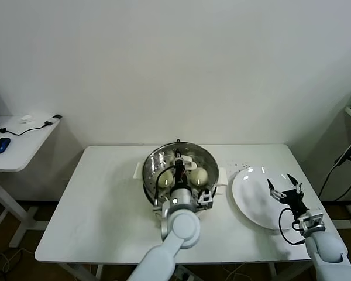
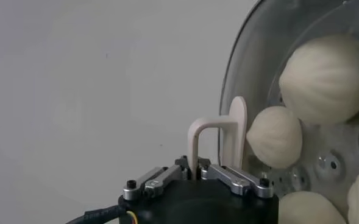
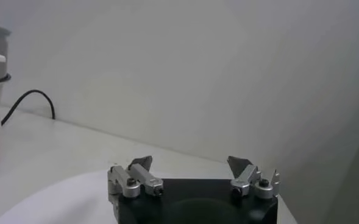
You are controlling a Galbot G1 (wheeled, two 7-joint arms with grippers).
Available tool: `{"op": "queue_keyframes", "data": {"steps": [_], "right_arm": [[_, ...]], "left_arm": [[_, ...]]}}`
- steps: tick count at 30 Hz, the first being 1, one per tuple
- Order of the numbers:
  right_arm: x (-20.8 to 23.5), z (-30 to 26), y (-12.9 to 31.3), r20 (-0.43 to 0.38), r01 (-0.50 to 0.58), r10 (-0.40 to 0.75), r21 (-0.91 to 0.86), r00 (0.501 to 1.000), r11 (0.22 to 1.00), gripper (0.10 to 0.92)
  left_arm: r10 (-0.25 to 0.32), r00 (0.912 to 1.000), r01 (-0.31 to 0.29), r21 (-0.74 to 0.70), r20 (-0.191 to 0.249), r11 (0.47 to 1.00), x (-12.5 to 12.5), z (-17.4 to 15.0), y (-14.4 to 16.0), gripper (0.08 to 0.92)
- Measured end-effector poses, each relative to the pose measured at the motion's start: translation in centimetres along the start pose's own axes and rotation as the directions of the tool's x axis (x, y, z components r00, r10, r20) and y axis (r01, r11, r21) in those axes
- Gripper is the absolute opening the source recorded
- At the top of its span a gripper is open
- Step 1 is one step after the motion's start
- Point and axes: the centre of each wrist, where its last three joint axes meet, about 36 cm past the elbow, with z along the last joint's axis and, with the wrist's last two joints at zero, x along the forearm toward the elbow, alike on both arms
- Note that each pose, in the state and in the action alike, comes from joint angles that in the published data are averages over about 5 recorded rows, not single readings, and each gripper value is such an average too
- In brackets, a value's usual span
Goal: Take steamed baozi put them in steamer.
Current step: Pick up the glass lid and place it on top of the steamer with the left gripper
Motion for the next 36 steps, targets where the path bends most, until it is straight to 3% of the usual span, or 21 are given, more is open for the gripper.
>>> {"op": "queue_keyframes", "data": {"steps": [17, 26, 36], "right_arm": [[0.0, 0.2, -0.1, -0.003, 0.003, -0.003, 0.013, 1.000, 1.000, 0.823], [0.0, 0.0, -0.6, -0.006, -0.002, 0.002, 0.022, 1.000, 1.000, 0.823], [-0.3, -0.3, -0.9, -0.008, -0.010, 0.010, 0.027, 1.000, 1.000, 0.823]], "left_arm": [[-0.001, 0.9999, 0.001, -0.011, -0.017, 1.000, 0.0, 0.6, -0.7, 0.171], [0.018, 0.9998, -0.018, -0.001, -0.004, 1.000, 1.3, 1.4, 0.0, 0.408], [0.030, 0.9987, -0.033, 0.063, 0.040, 0.997, 4.6, 3.5, 1.9, 0.704]]}}
